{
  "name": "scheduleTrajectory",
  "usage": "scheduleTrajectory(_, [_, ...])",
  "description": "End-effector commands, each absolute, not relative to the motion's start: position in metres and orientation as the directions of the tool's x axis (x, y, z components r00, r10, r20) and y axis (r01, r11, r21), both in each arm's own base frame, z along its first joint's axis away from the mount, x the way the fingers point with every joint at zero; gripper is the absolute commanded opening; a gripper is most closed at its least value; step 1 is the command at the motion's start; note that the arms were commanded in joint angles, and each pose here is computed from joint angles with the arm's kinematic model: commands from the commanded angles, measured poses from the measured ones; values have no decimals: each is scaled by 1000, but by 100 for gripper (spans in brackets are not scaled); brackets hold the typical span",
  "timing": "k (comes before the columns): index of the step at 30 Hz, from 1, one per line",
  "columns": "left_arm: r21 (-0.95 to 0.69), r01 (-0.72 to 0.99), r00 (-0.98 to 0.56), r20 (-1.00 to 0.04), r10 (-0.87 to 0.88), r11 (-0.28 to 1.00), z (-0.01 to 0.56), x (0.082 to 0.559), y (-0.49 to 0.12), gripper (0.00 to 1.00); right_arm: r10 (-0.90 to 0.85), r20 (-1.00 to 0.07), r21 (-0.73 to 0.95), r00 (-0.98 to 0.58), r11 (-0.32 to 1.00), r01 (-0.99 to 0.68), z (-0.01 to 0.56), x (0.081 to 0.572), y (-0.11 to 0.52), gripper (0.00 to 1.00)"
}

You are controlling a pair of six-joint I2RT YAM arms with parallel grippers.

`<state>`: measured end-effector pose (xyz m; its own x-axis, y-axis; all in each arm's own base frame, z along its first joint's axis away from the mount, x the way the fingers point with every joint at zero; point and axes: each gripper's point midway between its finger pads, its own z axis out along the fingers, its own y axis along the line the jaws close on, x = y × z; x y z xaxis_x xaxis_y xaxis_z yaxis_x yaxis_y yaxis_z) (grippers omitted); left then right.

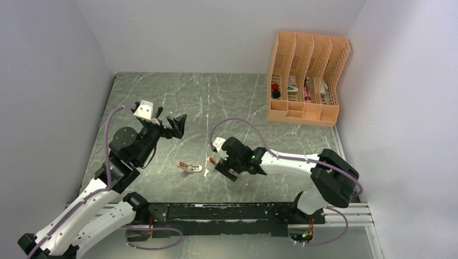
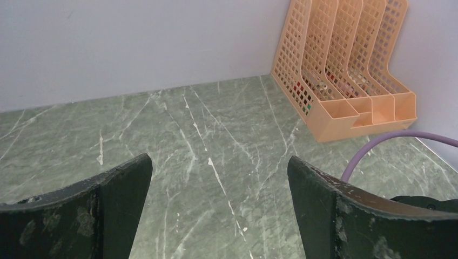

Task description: Load the staples into the stapler

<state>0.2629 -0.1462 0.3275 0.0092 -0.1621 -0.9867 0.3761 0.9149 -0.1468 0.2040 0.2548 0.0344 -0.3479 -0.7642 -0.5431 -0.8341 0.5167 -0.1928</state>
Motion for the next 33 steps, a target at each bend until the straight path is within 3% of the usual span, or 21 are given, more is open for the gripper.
scheduleTrajectory(1, [-153,371,2,-986,-166,916,325,264,-147,100,-792,-511,-238,-333,503,-831,29,206,249,100])
scheduleTrajectory(20, [-149,378,11,-986,-165,914,328,266,-149,100,-835,-399,-315,-378,512,-799,6,211,225,100])
scheduleTrajectory(33, [-150,395,13,-986,-169,906,329,266,-153,100,-834,-396,-357,-384,525,-773,13,221,210,99])
